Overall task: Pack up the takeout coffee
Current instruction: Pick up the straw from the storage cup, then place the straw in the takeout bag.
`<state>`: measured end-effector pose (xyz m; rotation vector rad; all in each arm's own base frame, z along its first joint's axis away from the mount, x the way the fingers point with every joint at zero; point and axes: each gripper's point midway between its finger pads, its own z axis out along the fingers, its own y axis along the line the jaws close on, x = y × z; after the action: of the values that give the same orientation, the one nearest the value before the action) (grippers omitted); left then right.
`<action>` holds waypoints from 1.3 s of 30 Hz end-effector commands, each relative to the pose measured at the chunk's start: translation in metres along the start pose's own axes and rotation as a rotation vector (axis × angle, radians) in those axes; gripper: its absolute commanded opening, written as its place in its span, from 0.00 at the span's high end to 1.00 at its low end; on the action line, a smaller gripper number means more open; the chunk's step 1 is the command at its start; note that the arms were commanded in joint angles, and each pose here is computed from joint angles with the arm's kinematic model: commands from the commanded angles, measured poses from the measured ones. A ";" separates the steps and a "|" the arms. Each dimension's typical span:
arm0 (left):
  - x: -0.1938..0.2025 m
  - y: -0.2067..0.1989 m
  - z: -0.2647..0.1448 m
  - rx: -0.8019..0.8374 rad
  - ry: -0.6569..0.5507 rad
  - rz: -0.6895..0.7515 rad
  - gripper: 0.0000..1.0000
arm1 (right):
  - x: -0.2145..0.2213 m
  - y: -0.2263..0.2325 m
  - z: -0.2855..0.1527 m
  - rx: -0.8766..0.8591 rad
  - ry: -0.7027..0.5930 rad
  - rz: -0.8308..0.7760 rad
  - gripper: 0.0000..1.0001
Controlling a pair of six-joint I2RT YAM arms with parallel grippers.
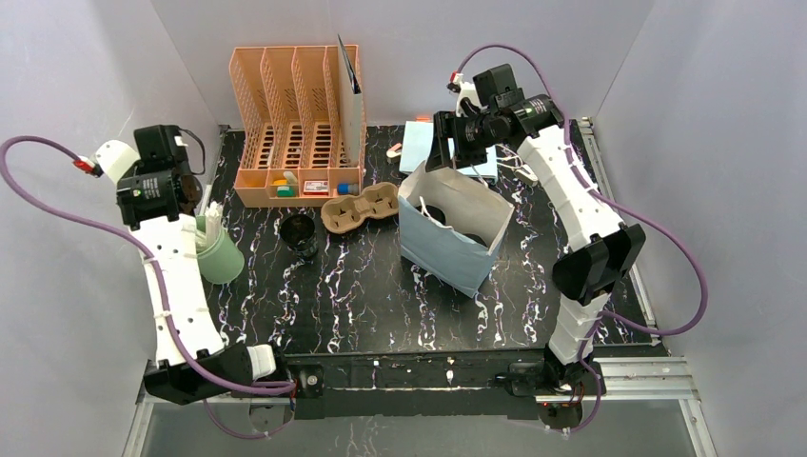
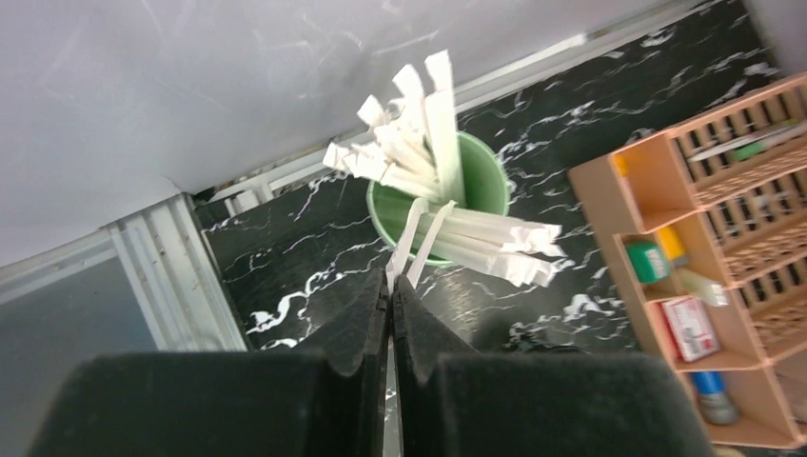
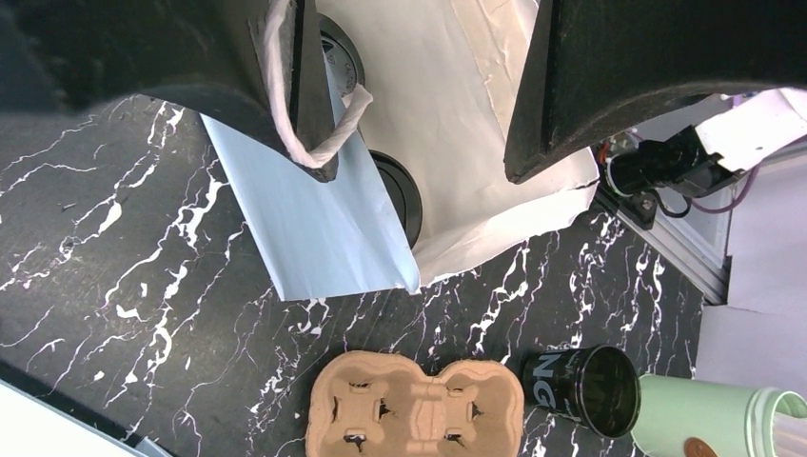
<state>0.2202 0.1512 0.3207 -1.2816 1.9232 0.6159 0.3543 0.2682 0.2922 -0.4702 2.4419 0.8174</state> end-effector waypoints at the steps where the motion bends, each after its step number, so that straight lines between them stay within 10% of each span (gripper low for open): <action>1: -0.016 0.009 -0.028 0.036 -0.004 -0.047 1.00 | 0.001 0.010 -0.014 -0.028 -0.021 0.007 0.27; 18: -0.083 -0.030 -0.098 0.412 -0.145 -0.153 1.00 | 0.001 0.014 -0.024 -0.028 -0.057 0.011 0.27; 32: -0.037 -0.168 -0.168 1.149 0.357 -0.373 1.00 | -0.040 -0.005 -0.074 0.181 -0.334 -0.036 0.25; 39: 0.006 -0.217 -0.237 1.351 0.474 -0.168 1.00 | -0.025 -0.015 -0.085 0.227 -0.392 0.007 0.24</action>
<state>0.3505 -0.0294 0.4339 -0.8985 1.8164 -0.8307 0.3467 0.2189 0.3494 -0.2661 2.2017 0.6072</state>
